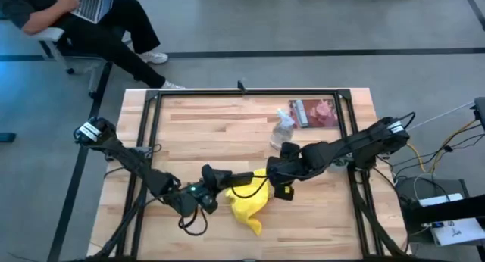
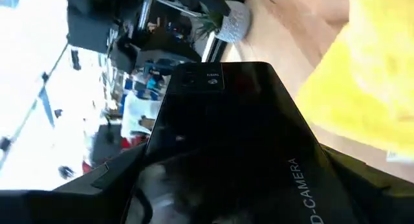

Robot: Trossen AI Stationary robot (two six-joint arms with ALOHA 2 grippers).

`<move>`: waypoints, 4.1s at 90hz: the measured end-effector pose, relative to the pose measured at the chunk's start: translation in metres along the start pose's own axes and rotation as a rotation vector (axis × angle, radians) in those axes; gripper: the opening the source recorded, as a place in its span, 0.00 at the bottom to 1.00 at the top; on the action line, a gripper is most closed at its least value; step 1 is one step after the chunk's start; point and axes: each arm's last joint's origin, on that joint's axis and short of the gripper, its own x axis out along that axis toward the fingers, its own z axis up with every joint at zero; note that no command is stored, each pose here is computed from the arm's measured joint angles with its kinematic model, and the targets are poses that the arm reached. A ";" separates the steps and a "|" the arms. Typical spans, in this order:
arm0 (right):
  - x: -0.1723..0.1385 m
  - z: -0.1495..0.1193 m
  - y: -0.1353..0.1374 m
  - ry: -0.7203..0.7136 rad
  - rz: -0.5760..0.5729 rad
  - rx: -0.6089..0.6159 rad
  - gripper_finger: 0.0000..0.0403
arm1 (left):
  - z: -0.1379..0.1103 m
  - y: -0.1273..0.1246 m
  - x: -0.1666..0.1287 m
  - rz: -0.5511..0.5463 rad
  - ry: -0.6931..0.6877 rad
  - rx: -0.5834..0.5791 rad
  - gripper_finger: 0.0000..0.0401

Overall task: Apply microfiber cloth
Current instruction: Wipe the black cellphone with the yellow microfiber cloth

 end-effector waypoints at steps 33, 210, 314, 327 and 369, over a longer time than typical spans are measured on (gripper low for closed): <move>0.078 -0.030 0.014 -0.298 0.283 0.270 0.68 | -0.009 -0.005 0.000 0.073 0.132 0.063 0.79; -0.019 0.077 0.003 -0.640 0.452 0.308 0.84 | -0.007 0.024 0.003 0.261 0.425 0.081 0.79; 0.098 -0.026 0.067 -0.775 -0.216 -0.157 0.84 | 0.017 -0.090 0.007 0.119 0.330 0.536 0.79; 0.093 -0.020 0.069 -0.774 -0.245 -0.280 0.84 | 0.016 -0.092 0.008 0.113 0.337 0.561 0.79; 0.084 0.011 0.056 -0.615 -0.157 -0.584 0.71 | 0.029 -0.083 0.009 0.090 0.296 0.546 0.79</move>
